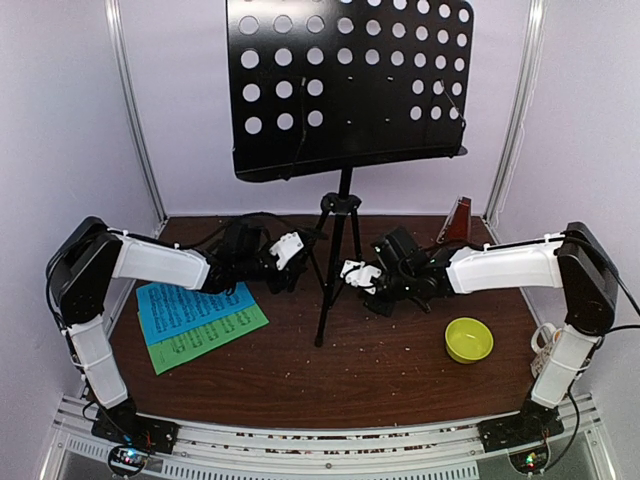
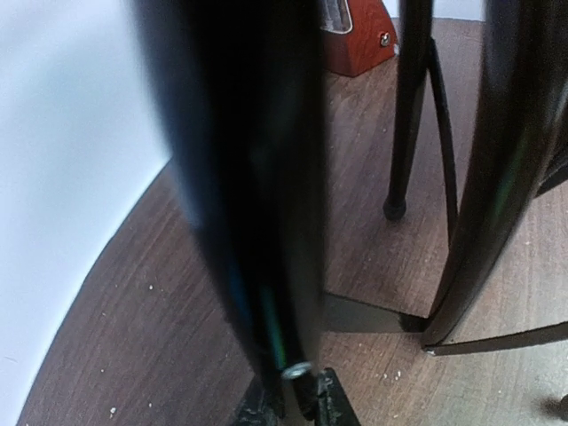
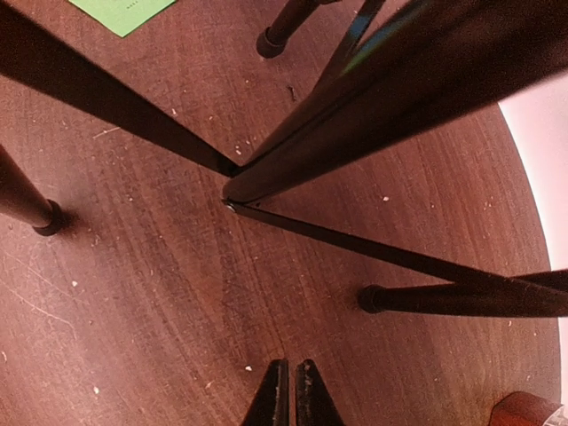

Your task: Set up the instrument practice props

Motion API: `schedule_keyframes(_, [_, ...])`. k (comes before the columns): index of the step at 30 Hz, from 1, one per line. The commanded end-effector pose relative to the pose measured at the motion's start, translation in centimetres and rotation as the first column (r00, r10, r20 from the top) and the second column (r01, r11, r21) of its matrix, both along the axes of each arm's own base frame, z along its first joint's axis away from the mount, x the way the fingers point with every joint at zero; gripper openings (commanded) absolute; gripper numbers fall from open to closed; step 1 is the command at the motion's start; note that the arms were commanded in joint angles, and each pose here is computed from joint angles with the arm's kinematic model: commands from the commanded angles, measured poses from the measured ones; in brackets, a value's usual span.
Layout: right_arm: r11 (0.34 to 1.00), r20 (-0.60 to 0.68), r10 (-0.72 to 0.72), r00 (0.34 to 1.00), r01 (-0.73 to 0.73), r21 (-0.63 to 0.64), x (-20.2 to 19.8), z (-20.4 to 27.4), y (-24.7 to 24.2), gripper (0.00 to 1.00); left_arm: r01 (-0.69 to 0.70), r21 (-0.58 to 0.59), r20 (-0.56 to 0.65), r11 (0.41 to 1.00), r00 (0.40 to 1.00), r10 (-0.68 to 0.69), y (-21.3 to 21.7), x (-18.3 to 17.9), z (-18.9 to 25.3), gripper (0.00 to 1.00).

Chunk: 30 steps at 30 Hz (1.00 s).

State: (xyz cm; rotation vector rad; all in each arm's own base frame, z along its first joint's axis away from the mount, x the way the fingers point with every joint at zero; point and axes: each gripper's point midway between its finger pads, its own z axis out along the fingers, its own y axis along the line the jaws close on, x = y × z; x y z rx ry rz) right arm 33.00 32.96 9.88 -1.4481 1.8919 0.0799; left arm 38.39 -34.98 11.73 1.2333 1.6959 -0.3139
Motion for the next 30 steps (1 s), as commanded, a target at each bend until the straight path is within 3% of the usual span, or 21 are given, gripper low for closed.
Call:
schedule_keyframes(1, [0.992,0.055,0.046,0.997,-0.052,0.115,-0.7,3.1,2.1,0.07,-0.010,0.157,-0.151,0.987,0.988,0.034,1.9,-2.7,-6.9,0.00])
schedule_keyframes(10, [0.990,0.053,0.062,0.997,-0.069,0.123,-0.7,3.5,2.4,0.11,-0.005,0.155,-0.236,0.988,0.971,0.042,2.2,-4.0,-9.7,0.00])
schedule_keyframes(22, [0.988,0.042,0.079,0.996,-0.084,0.130,-1.6,4.0,2.3,0.23,-0.030,0.173,-0.252,0.984,0.965,0.073,3.1,-4.3,-11.7,0.01])
schedule_keyframes(30, [0.986,0.044,0.087,0.995,-0.092,0.142,-2.4,3.8,1.6,0.42,-0.020,0.168,-0.258,0.986,0.964,0.064,3.3,-4.5,-12.0,0.18])
